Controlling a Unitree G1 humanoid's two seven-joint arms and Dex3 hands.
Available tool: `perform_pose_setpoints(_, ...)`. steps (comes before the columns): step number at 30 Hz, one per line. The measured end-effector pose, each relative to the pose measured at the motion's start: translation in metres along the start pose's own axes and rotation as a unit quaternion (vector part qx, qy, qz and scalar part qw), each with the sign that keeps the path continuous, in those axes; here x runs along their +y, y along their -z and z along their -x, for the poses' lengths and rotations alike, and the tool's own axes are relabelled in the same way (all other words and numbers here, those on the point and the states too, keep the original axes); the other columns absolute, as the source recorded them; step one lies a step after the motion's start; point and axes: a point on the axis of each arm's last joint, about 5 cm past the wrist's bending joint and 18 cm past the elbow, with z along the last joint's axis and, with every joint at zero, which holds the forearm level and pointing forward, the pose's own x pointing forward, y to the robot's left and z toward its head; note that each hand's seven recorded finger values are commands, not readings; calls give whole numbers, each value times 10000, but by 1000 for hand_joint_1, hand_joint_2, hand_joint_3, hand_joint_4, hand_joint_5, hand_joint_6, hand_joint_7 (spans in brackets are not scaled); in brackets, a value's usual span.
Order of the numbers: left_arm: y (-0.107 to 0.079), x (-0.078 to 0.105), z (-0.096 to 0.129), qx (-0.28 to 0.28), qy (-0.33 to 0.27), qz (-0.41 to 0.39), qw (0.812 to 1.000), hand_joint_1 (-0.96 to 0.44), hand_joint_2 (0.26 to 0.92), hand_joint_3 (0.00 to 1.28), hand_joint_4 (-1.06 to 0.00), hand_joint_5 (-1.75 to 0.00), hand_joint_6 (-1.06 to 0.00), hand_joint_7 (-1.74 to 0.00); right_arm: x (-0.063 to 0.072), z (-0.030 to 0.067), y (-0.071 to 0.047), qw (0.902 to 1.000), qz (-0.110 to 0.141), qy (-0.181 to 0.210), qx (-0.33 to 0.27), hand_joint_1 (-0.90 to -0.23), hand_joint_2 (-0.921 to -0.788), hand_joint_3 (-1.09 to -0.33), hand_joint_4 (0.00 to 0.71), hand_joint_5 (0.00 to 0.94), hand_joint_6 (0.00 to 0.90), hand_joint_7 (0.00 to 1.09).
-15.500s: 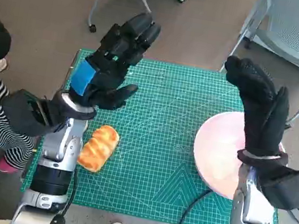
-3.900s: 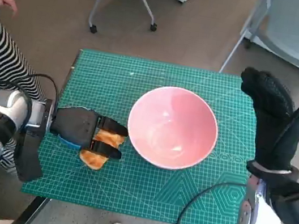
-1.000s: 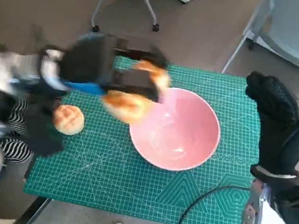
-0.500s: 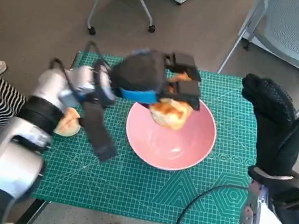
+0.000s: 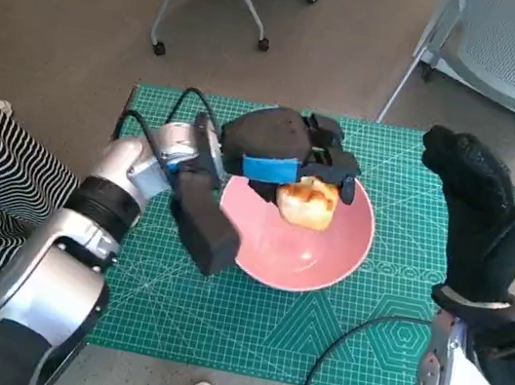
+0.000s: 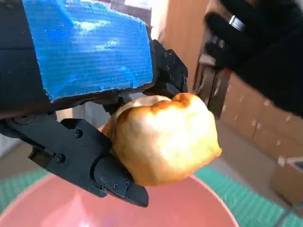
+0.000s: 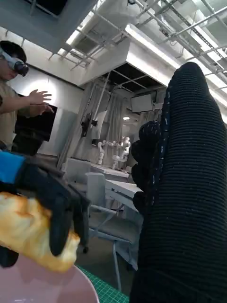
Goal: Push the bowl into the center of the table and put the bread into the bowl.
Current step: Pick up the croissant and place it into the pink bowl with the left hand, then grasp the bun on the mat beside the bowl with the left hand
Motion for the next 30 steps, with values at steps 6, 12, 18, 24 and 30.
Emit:
perform_pose_setpoints(6, 13, 8, 6, 247, 392, 189, 9987, -329, 820, 20, -135, -29, -202, -147, -6, 3, -4, 10000, 10, 15, -8, -672, -921, -698, 197, 0, 117, 518)
perform_pose_setpoints(12, 14, 75, 49, 370, 708, 105, 9967, -522, 824, 16, -56, -5, -142, -83, -18, 6, -7, 10000, 15, 44, -15, -672, -921, -699, 197, 0, 113, 515)
perform_pose_setpoints(18, 17, 138, 128, 388, 603, 30, 9974, -591, 841, 16, -44, -1, -136, -71, -19, 6, -8, 10000, 17, 47, -17, -672, -921, -699, 197, 0, 113, 513)
perform_pose_setpoints(24, 43, 254, 284, 374, 570, 147, 9976, -600, 849, 11, -24, 0, -143, -67, -22, 7, -7, 10000, 21, 49, -22, -672, -921, -698, 195, 0, 114, 512)
perform_pose_setpoints(30, 46, 453, 519, 530, 658, 377, 9957, -560, 840, 2, -7, 0, -156, -61, -17, -3, -8, 10000, 15, 30, -34, -671, -921, -699, 195, 0, 114, 511)
